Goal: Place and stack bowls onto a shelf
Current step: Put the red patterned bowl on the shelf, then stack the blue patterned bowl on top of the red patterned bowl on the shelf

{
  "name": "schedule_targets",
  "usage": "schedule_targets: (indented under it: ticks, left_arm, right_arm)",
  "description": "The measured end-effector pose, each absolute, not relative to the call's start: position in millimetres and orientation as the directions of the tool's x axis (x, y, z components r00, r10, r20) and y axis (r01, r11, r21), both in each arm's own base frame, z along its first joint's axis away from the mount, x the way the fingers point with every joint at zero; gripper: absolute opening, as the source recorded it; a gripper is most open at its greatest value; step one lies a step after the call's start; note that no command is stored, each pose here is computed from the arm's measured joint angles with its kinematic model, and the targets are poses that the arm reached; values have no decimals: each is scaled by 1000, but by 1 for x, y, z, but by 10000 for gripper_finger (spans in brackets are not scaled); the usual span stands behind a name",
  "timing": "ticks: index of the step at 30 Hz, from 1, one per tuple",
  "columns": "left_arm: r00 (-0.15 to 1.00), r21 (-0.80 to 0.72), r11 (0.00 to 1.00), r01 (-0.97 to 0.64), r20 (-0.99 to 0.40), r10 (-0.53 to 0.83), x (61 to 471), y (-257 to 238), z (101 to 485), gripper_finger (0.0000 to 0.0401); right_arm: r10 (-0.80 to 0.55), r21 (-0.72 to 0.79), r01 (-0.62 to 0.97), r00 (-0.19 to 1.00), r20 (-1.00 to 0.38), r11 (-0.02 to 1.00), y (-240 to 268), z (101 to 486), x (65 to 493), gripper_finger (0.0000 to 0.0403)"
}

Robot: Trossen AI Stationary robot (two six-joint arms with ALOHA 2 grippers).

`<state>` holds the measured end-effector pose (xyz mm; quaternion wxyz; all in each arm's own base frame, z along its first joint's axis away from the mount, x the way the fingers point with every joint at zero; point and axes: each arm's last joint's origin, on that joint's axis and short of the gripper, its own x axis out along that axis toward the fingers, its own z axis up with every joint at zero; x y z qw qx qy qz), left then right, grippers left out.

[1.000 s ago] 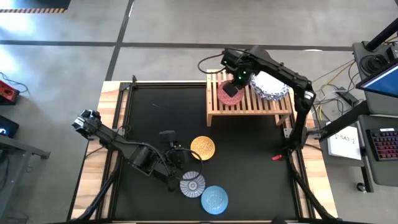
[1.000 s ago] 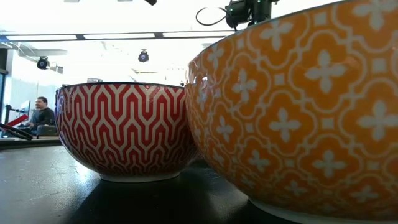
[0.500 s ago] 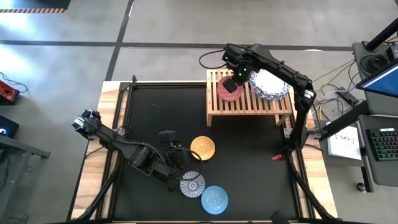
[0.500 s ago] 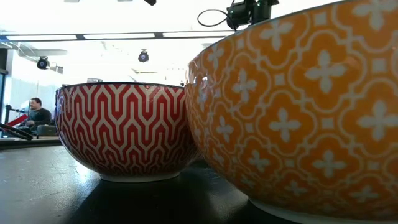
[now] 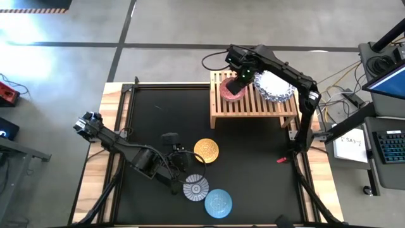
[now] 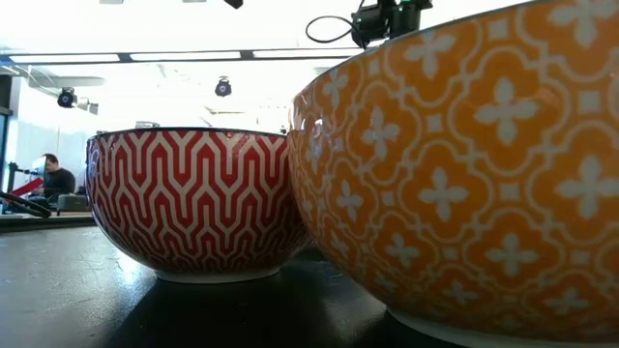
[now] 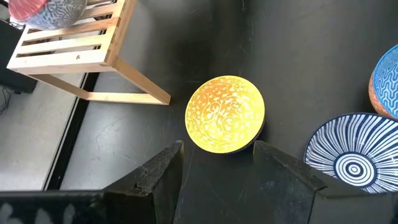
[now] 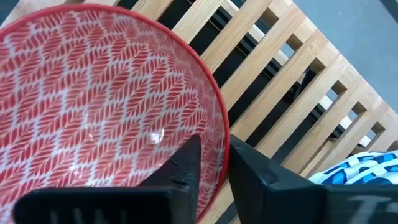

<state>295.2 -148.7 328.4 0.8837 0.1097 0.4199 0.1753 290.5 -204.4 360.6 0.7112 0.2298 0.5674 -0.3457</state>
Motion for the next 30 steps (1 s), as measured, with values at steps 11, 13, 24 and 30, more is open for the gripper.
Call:
schedule_targets:
  ticks: [11, 13, 24, 30]
  left_arm:
    - [586, 341, 914, -218, -704, 402, 295, -149, 328, 178]
    - [586, 341, 914, -218, -704, 402, 295, -149, 328, 178]
    - [587, 330, 915, -230, -703, 401, 295, -149, 329, 178]
    - [592, 306, 933, -189, -723, 357, 301, -153, 321, 178]
  right_arm:
    - [-245, -73, 745, 125, -961, 663, -200, 370, 284, 101]
    - [-257, -69, 744, 141, -956, 665, -198, 376, 281, 102]
    - [-283, -54, 697, 218, -934, 715, -163, 410, 265, 83]
    - [-279, -39, 619, 296, -914, 784, -125, 426, 265, 77]
